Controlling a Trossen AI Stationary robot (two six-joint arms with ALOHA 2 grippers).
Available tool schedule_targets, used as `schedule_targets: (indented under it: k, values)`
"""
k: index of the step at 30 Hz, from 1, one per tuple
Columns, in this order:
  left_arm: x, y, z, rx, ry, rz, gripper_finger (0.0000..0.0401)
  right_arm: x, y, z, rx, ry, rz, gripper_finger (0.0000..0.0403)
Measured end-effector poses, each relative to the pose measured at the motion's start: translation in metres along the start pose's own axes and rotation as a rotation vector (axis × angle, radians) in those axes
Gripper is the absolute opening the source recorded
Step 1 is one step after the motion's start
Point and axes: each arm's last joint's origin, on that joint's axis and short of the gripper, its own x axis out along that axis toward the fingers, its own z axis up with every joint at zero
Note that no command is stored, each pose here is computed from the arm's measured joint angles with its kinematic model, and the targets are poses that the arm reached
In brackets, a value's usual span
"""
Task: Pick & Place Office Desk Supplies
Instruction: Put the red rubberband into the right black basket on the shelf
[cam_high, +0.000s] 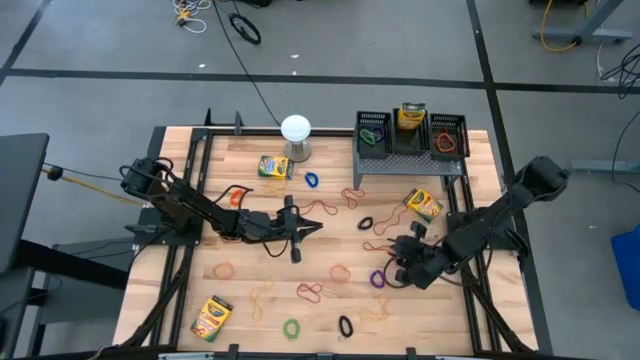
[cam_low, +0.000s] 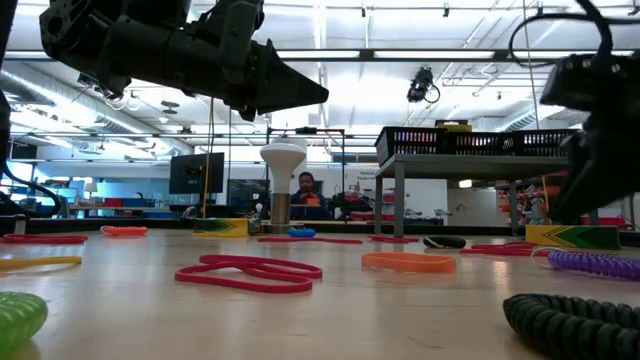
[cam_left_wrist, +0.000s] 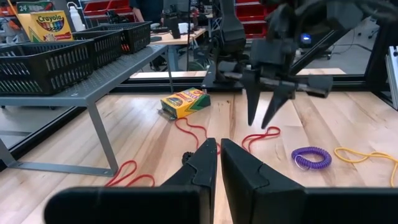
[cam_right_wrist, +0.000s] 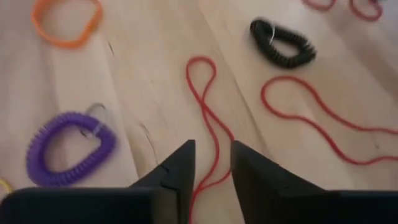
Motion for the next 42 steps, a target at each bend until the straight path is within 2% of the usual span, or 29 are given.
schedule_targets:
  k: [5, 13, 19, 25, 27, 31, 35, 42]
  values:
    - [0.0, 0.0, 0.0, 0.0, 0.0, 0.0, 0.003, 0.009, 0.002, -0.005, -0.008, 0.042, -0.019, 0.0139]
    - [0.0, 0.0, 0.0, 0.0, 0.0, 0.0, 0.003, 0.026, -0.005, -0.005, 0.024, 0.11, -0.072, 0.0122]
    - [0.0, 0.0, 0.0, 0.0, 0.0, 0.0, 0.003, 0.027, -0.004, -0.003, 0.012, 0.126, -0.043, 0.0086]
    - [0.0, 0.0, 0.0, 0.0, 0.0, 0.0, 0.003, 0.026, 0.0, -0.002, -0.001, 0.113, -0.002, 0.0011]
    - [0.0, 0.0, 0.0, 0.0, 0.0, 0.0, 0.003, 0.026, 0.001, -0.001, -0.006, 0.114, -0.001, 0.0008]
    - [0.0, 0.0, 0.0, 0.0, 0.0, 0.0, 0.003, 0.018, 0.011, 0.014, -0.055, 0.103, 0.012, 0.0008]
    - [0.0, 0.0, 0.0, 0.0, 0.0, 0.0, 0.003, 0.004, 0.021, 0.04, -0.162, 0.069, -0.044, 0.0005]
    - [0.0, 0.0, 0.0, 0.0, 0.0, 0.0, 0.003, -0.032, 0.016, 0.092, -0.301, 0.055, -0.297, 0.0003]
